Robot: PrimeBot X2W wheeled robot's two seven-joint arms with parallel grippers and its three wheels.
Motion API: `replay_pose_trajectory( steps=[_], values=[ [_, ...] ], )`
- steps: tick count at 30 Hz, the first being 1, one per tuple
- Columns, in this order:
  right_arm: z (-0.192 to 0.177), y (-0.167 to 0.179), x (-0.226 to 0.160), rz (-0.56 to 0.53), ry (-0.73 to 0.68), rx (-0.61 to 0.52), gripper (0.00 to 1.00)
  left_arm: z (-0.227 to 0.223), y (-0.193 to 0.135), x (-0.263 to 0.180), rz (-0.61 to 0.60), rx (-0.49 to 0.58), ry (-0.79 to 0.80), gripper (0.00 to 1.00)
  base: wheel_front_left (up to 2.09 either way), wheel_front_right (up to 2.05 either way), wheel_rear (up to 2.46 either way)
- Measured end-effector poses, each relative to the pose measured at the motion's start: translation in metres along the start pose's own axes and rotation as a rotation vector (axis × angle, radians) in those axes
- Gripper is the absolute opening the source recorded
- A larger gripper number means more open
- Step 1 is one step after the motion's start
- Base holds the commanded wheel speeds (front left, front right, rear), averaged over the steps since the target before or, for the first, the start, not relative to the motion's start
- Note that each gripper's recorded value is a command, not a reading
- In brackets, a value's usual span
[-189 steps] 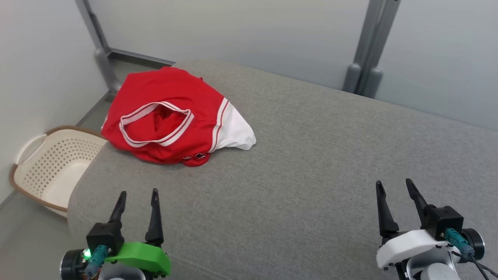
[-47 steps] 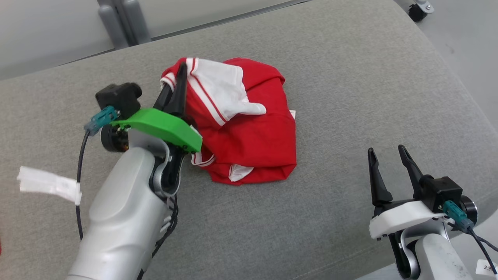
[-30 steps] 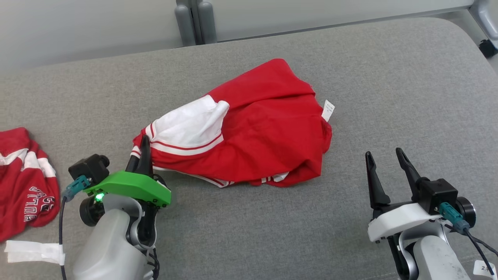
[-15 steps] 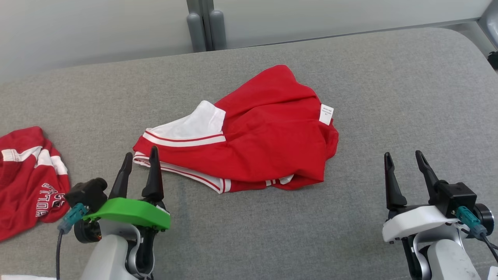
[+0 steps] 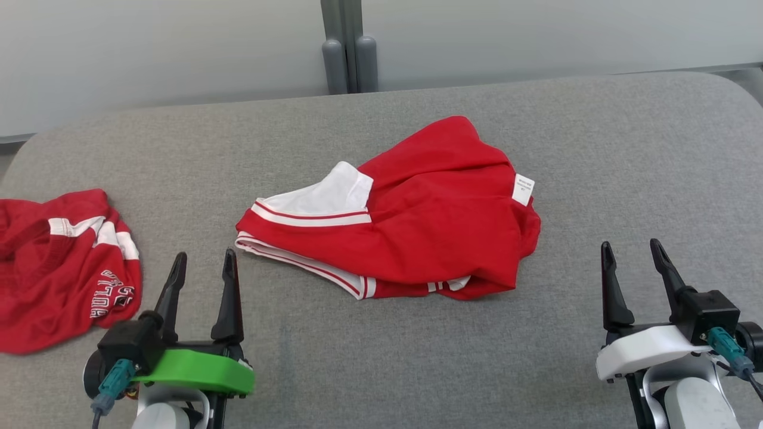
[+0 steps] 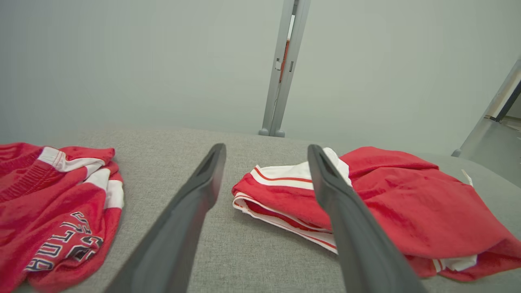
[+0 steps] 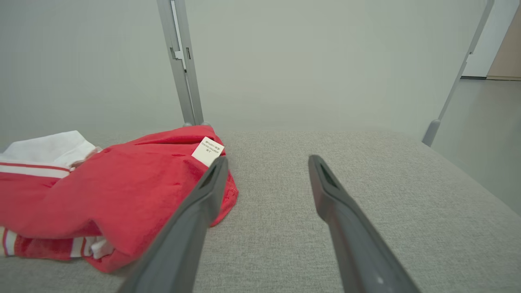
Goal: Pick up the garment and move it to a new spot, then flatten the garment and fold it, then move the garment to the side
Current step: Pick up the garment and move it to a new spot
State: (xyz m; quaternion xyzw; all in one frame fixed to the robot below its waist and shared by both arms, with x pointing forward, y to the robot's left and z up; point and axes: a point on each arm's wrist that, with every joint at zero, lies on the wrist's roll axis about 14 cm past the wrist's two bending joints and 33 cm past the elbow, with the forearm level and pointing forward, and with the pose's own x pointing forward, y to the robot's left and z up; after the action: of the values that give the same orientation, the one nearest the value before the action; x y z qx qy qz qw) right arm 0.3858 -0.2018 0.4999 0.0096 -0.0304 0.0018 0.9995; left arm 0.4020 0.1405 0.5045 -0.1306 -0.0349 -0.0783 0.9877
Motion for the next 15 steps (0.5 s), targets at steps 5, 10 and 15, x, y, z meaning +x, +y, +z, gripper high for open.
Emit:
replay_pose_trajectory(
  steps=[5, 10, 15],
  values=[
    [-0.006, 0.008, -0.009, 0.025, 0.02, -0.009, 1.0, 0.009, -0.003, -0.008, -0.008, 0.029, -0.021, 1.0, 0.0, 0.0, 0.0],
    [-0.011, 0.013, -0.017, 0.04, 0.039, -0.006, 1.0, 0.011, -0.008, -0.014, -0.016, 0.021, -0.024, 1.0, 0.0, 0.0, 0.0],
    [-0.012, 0.016, -0.021, 0.049, 0.043, -0.003, 1.0, 0.007, -0.01, -0.019, -0.016, -0.002, -0.012, 1.0, 0.0, 0.0, 0.0]
  ],
)
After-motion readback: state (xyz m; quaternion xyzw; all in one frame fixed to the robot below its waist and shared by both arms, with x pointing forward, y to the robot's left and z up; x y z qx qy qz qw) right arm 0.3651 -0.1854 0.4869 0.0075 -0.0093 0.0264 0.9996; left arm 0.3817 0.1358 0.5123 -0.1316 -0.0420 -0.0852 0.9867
